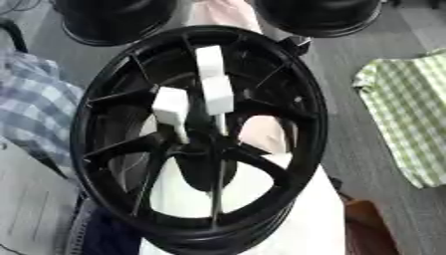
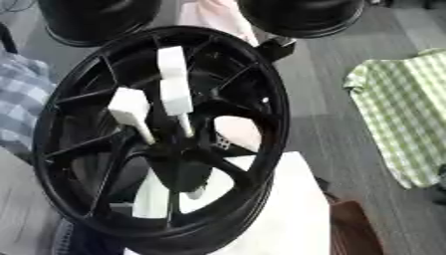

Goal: Pull the pin out of the wheel hub.

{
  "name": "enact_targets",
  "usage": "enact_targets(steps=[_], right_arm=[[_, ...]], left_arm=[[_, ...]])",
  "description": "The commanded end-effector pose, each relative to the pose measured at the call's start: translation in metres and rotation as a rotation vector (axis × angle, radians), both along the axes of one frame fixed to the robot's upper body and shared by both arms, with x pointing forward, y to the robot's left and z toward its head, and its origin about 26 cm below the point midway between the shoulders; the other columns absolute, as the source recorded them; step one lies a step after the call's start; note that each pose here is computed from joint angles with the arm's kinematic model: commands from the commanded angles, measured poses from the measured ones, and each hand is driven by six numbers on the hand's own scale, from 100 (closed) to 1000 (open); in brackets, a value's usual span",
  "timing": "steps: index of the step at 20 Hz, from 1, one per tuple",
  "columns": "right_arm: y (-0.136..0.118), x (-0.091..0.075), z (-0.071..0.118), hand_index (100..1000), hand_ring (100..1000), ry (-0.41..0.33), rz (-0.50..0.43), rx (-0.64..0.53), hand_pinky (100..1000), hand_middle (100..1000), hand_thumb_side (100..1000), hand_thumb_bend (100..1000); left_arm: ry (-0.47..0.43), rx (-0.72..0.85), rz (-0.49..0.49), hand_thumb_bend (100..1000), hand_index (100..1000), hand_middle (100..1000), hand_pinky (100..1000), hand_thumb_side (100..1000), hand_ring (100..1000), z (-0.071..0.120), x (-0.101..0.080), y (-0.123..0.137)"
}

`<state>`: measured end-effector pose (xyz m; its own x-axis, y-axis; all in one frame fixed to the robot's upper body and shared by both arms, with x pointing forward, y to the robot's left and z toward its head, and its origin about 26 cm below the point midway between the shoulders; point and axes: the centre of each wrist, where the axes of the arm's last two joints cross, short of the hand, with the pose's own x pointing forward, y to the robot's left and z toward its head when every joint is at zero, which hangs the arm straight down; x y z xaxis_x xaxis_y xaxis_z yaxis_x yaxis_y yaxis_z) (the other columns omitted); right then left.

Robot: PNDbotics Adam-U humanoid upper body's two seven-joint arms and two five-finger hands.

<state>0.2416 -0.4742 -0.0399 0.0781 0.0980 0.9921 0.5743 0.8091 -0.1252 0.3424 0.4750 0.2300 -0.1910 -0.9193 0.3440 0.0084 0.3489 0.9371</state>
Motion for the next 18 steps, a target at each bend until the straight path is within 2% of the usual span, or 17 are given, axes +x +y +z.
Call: enact_targets(steps=[1, 3, 5, 6, 8, 10, 12, 14, 18], right_arm=[[-0.011, 0.001, 0.012, 653, 636, -0.012, 0.003, -0.038, 462, 503, 403, 299], [-0.010, 0.002, 0.012, 653, 636, -0.012, 0.005, -0.039, 462, 503, 402, 300], [-0.010, 0.002, 0.013, 653, 636, -0.012, 0.007, -0.039, 462, 503, 402, 300], [-0.010, 0.003, 0.013, 653, 636, -0.013, 0.007, -0.040, 462, 503, 402, 300], [-0.010, 0.003, 0.013, 653, 636, -0.013, 0.009, -0.040, 462, 503, 402, 300], [-0.009, 0.004, 0.013, 653, 636, -0.013, 0.011, -0.041, 462, 503, 402, 300], [-0.009, 0.004, 0.014, 653, 635, -0.013, 0.014, -0.042, 462, 503, 401, 302], [-0.008, 0.005, 0.014, 653, 635, -0.013, 0.016, -0.041, 462, 503, 400, 302], [-0.006, 0.006, 0.013, 653, 635, -0.010, 0.024, -0.040, 461, 502, 398, 305]], left_arm=[[-0.025, 0.026, -0.012, 459, 908, 760, 882, 1000, 798, 0.013, -0.002, 0.008], [-0.031, 0.000, -0.028, 358, 892, 741, 870, 1000, 781, 0.014, -0.001, 0.007], [-0.042, -0.045, -0.036, 184, 863, 699, 854, 1000, 755, 0.015, 0.000, 0.006], [-0.053, -0.076, -0.029, 100, 842, 666, 841, 946, 735, 0.016, 0.001, 0.006], [-0.081, -0.141, 0.004, 100, 800, 596, 810, 826, 680, 0.018, 0.001, 0.006], [-0.129, -0.210, 0.047, 100, 763, 549, 788, 748, 634, 0.021, 0.003, 0.002], [-0.173, -0.274, 0.055, 100, 745, 525, 776, 728, 611, 0.022, 0.005, -0.007], [-0.207, -0.348, 0.019, 100, 736, 511, 771, 738, 597, 0.022, 0.009, -0.019], [-0.300, -0.636, -0.069, 100, 768, 518, 767, 771, 585, 0.011, 0.023, -0.055]])
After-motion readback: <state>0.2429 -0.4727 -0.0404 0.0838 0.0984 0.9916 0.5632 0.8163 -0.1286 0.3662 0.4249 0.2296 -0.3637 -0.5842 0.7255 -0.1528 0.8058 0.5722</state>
